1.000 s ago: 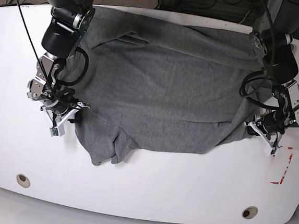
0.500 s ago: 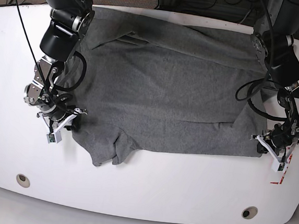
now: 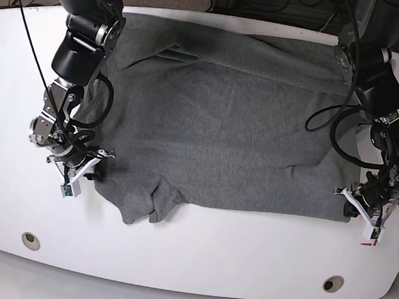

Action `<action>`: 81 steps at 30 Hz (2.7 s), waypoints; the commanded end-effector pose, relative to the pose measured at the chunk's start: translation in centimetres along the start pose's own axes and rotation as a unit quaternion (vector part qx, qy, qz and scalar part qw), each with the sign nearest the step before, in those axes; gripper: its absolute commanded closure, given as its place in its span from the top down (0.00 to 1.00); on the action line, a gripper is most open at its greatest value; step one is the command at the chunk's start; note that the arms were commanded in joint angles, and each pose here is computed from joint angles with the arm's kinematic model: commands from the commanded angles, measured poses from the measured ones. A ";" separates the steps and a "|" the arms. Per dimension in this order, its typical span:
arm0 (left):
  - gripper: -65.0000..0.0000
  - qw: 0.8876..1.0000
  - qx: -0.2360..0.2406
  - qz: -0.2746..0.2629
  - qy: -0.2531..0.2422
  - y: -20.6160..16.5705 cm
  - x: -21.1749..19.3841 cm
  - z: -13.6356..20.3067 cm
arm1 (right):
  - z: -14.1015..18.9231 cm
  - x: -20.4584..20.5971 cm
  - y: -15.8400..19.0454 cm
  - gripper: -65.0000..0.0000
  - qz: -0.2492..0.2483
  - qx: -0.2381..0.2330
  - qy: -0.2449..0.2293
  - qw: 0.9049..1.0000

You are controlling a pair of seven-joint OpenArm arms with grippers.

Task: Layout the t-shirt on the table in an organized manner, then fold the t-shirt properly
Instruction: 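Lift the hem with both grippers and fold it over toward the collar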

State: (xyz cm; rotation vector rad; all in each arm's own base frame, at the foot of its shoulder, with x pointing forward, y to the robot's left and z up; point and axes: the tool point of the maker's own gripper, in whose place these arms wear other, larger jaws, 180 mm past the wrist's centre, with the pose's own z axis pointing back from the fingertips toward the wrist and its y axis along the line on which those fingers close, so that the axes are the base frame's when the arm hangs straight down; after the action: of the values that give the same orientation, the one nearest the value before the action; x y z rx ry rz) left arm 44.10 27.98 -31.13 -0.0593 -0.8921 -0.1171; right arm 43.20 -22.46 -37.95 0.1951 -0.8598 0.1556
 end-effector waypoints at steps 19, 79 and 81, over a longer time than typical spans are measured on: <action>0.01 0.997 0.016 -0.068 -0.038 0.5 4.9 3.2 | 4.0 4.9 -1.1 0.09 0.059 -0.049 -0.034 0.996; 0.01 0.975 0.085 -0.176 0.104 1.2 -8.4 10.6 | 12.3 -6.3 3.9 0.10 0.116 -0.093 0.046 0.988; 0.01 0.975 0.084 -0.174 0.111 1.3 -9.0 10.7 | 12.3 -6.6 4.0 0.10 0.115 -0.092 0.050 0.988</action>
State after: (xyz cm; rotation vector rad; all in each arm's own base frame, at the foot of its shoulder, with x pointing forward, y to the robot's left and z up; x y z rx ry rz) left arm 29.91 30.50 -32.80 0.2399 -0.6422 -0.3638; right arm 28.33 -21.45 -36.06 -0.0682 -0.7425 0.2954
